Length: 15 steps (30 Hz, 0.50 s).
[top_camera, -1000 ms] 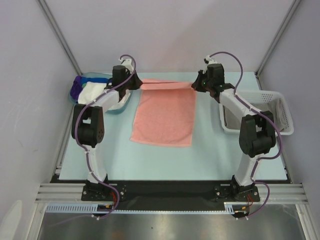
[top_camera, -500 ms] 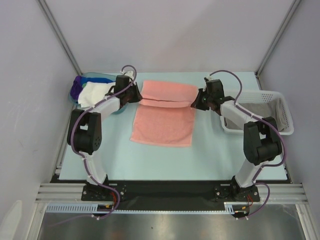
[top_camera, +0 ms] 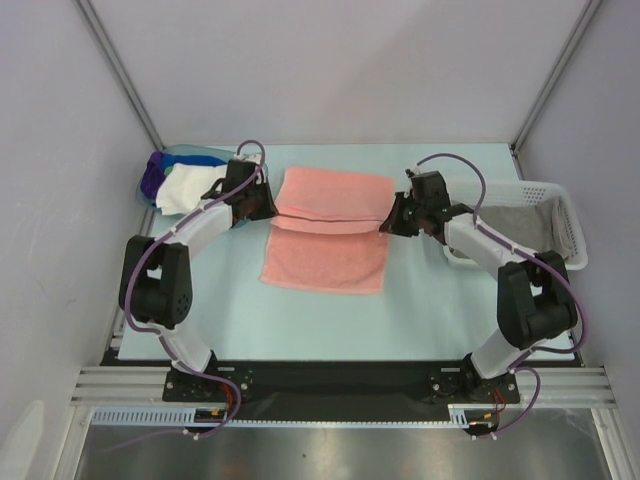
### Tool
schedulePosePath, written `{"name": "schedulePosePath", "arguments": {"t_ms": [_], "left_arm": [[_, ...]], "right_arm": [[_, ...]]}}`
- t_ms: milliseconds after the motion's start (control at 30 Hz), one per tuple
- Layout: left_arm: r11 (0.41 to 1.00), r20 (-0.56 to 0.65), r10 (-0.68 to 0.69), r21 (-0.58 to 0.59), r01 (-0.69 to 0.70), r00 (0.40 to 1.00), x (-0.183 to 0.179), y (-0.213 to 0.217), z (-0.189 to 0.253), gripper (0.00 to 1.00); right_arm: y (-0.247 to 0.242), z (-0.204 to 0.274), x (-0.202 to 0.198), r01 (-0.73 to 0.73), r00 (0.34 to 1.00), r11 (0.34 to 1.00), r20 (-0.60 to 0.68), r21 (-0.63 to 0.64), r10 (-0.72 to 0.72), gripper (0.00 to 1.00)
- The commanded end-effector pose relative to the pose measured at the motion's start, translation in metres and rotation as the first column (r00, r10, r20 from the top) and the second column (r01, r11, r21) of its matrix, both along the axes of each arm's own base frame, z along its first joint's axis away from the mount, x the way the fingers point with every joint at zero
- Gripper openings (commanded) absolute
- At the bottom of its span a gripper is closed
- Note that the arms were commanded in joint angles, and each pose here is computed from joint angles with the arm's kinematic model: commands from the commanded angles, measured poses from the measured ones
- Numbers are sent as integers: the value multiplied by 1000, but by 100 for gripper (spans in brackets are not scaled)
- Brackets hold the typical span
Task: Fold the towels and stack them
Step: Fold the towel
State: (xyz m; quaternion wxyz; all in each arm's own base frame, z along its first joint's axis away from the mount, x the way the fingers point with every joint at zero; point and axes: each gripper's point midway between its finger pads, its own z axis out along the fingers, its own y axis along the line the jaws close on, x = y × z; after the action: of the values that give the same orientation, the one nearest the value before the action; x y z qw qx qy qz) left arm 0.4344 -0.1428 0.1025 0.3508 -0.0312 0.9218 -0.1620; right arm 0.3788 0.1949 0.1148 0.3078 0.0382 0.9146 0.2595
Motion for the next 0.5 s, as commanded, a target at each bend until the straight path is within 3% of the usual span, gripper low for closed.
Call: {"name": "schedulePosePath", "arguments": {"t_ms": [0, 467], "left_arm": [[1000, 1, -28, 11, 28, 1000, -18, -1, 17, 18], [993, -79, -116, 28, 118, 990, -58, -1, 13, 19]], "right_arm": [[5, 21, -14, -28, 999, 1000, 36, 8, 27, 0], [7, 2, -53, -47, 999, 998, -19, -37, 47, 0]]}}
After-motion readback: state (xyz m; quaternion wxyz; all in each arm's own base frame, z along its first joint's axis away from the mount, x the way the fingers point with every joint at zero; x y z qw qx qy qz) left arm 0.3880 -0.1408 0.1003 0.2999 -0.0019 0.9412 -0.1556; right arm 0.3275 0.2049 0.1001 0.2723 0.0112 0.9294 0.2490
